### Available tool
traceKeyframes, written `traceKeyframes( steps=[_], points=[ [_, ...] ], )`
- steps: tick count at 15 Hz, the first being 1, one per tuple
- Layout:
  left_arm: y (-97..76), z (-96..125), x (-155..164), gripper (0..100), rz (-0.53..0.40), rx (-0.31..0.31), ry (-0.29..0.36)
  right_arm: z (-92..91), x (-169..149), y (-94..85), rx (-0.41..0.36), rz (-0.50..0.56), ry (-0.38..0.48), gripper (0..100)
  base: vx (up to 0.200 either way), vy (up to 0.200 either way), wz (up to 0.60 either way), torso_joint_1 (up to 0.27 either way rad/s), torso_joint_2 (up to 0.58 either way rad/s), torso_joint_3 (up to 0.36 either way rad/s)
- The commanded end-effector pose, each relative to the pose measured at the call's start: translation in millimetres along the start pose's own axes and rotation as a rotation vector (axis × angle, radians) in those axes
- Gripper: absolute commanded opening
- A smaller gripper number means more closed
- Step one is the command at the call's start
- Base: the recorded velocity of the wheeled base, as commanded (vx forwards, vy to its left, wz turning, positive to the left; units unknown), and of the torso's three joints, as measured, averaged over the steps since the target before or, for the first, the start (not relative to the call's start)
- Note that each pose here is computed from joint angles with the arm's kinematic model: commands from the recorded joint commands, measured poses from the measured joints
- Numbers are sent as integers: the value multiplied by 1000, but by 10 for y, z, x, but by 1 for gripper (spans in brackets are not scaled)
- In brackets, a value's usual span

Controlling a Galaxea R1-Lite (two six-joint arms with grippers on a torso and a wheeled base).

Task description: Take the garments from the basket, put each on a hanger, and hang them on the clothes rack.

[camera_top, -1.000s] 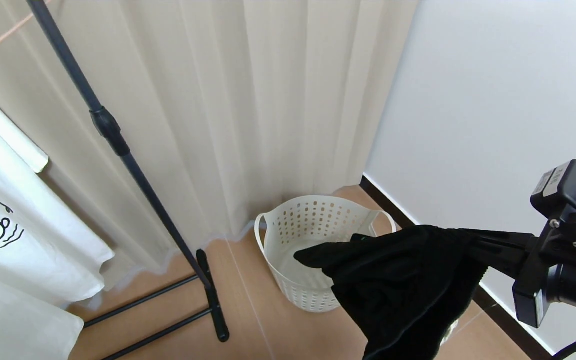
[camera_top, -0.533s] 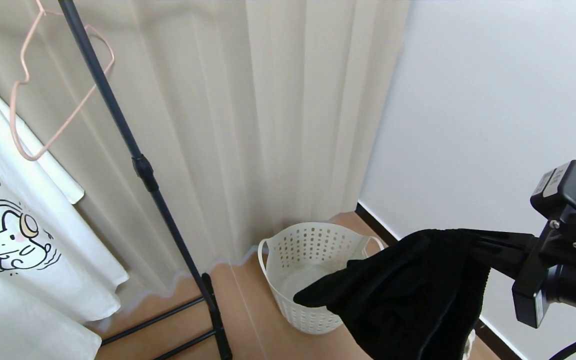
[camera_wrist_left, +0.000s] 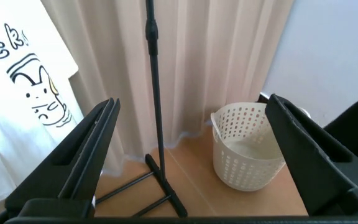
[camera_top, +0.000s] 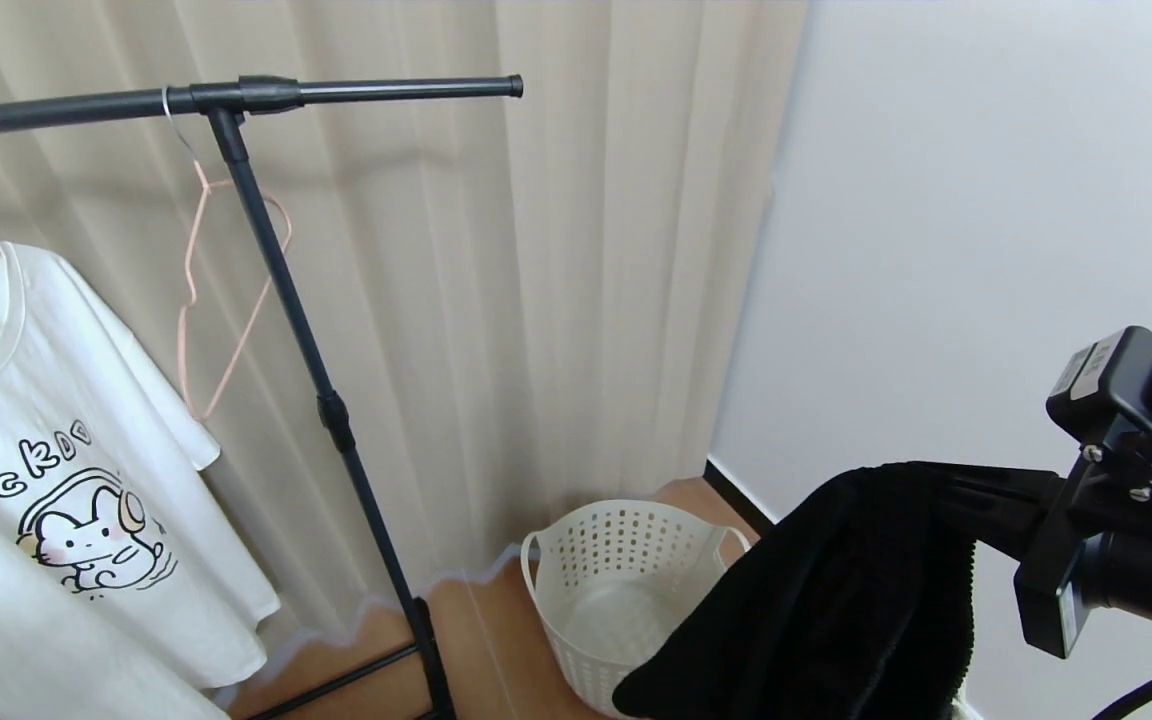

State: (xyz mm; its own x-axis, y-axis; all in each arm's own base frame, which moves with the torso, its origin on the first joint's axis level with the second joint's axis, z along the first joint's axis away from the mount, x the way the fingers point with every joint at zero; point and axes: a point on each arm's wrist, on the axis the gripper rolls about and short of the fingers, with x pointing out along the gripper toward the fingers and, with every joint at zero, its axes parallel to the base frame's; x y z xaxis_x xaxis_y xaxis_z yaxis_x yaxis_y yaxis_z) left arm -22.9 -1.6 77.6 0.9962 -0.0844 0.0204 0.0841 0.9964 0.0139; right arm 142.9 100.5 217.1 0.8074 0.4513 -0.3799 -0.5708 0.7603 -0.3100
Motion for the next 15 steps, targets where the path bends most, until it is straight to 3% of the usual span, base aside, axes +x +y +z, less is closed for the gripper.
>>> traceKeyframes(
  steps=[1,15],
  points=[
    [0,1,0,100,0,0,-1,-13,37,6,-2,3,14,0,0,0,0,198,-535,-286],
    [0,1,0,100,0,-2,-1,-40,41,18,-5,7,22,0,0,0,0,216,-526,-304]
  ],
)
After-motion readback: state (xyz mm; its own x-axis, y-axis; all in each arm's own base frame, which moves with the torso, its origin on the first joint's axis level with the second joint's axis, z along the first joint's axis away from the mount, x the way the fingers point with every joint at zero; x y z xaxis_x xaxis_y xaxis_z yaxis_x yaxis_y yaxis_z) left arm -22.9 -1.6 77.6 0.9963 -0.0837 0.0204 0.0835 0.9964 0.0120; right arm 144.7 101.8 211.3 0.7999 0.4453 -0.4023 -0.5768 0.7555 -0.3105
